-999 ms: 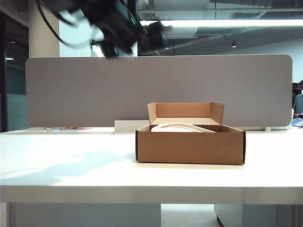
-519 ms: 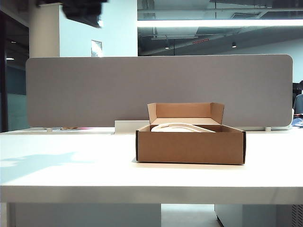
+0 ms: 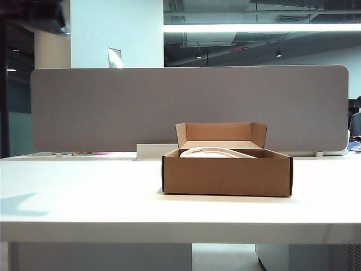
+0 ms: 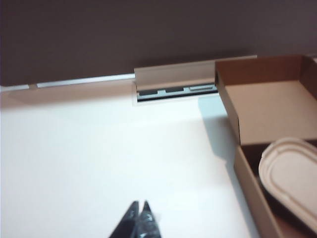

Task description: Pick up the lid and place it into the paper box.

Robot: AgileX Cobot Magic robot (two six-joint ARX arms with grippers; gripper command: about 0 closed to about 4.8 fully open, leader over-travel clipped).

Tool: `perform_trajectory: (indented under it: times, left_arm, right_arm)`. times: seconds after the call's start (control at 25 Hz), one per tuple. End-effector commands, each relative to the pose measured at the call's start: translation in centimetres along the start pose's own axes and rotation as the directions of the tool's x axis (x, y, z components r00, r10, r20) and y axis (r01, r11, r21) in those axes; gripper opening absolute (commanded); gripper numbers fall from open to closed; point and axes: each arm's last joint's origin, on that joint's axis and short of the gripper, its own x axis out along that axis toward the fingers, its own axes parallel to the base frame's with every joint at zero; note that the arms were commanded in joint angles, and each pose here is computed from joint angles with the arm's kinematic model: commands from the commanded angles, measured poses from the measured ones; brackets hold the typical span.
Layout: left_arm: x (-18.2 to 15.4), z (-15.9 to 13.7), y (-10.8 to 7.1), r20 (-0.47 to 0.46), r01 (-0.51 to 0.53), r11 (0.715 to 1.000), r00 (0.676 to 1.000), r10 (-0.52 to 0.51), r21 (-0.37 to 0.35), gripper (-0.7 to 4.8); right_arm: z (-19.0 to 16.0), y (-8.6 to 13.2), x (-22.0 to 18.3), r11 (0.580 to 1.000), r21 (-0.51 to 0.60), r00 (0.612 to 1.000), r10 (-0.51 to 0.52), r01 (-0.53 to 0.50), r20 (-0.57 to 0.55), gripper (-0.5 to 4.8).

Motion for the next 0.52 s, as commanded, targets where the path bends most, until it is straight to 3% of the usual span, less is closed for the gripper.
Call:
perform_trajectory:
  times: [0.04,0.52]
  left_arm:
    - [-1.5,-1.5,0.7,0.013,-0.001,1.0,1.0,0.001,-0.002,-0.05]
    - [-7.4,-8.0,3.3,0.08,0.001,0.997,0.997,0.005,-0.076,-0.05]
  right_arm:
    - [-0.1,0.0,0.0,1.0,-0.003,1.0,-0.003,0.003,0.008,-0.01]
    - [-0.1,0.0,0.0,1.0,-0.003,1.0,-0.003,0.003,0.009,-0.01]
